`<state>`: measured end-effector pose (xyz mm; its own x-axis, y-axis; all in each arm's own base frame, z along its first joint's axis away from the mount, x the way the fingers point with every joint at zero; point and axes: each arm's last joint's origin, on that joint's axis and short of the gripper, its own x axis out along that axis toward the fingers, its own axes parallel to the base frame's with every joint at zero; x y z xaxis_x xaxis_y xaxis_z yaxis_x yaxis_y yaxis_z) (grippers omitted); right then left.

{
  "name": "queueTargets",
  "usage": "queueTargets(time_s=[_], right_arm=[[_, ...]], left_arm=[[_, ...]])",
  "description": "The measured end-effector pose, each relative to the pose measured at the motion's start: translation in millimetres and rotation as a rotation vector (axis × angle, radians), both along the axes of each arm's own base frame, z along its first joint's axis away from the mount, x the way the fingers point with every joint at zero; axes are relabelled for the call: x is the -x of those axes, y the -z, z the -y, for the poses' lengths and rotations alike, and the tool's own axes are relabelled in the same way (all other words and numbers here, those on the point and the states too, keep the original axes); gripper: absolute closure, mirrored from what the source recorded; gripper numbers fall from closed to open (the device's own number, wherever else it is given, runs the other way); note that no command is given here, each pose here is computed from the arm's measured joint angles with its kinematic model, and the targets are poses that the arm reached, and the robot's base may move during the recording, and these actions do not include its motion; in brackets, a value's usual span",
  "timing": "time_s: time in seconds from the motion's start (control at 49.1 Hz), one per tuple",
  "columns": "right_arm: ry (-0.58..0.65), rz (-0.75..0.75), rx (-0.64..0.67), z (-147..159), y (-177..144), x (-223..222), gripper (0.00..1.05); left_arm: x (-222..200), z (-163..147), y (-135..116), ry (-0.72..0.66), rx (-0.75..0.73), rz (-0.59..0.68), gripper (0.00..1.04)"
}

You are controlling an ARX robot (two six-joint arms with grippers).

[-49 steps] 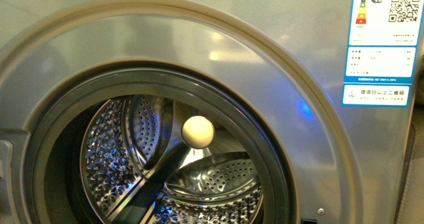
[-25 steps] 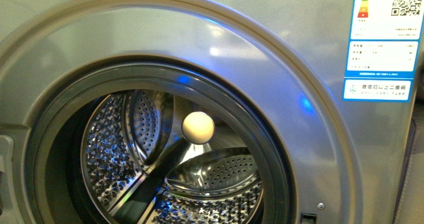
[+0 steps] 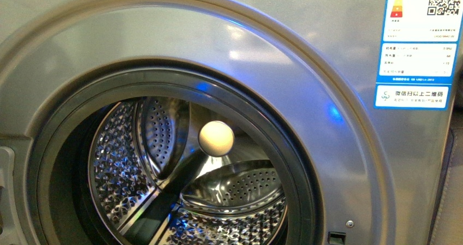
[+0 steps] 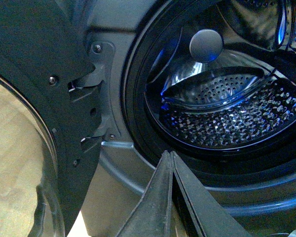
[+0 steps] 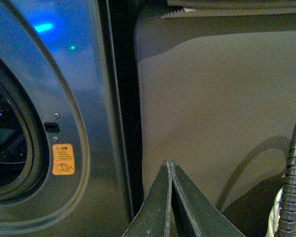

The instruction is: Collect clothes from washing machine

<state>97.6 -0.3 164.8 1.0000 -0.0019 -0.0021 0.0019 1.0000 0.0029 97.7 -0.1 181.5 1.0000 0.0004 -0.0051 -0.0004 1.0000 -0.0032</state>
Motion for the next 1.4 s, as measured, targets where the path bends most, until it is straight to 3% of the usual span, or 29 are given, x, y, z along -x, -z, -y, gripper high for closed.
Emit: queueTargets(time_s=[0.326,0.773,0.834,1.302,1.404], right_arm=[[0.0,0.0,0.0,0.0,0.0,0.0,1.02],[0.0,0.0,0.0,0.0,0.0,0.0,1.02],[0.0,0.0,0.0,0.0,0.0,0.0,1.02],[0.0,0.0,0.001,0.0,0.0,0.0,0.24],[0.0,0.0,0.001,0.0,0.0,0.0,0.08]], left_arm=[[0.4,0.0,13.2,0.0,0.0,0.006,1.01],[0.9,0.0,12.7,0.002,0.0,0.014,1.01],[0.9,0.0,12.7,0.001,0.0,0.014,0.89],[0.9,0.0,12.7,0.001,0.0,0.014,0.07],[0.9,0.0,12.7,0.001,0.0,0.014,0.07]])
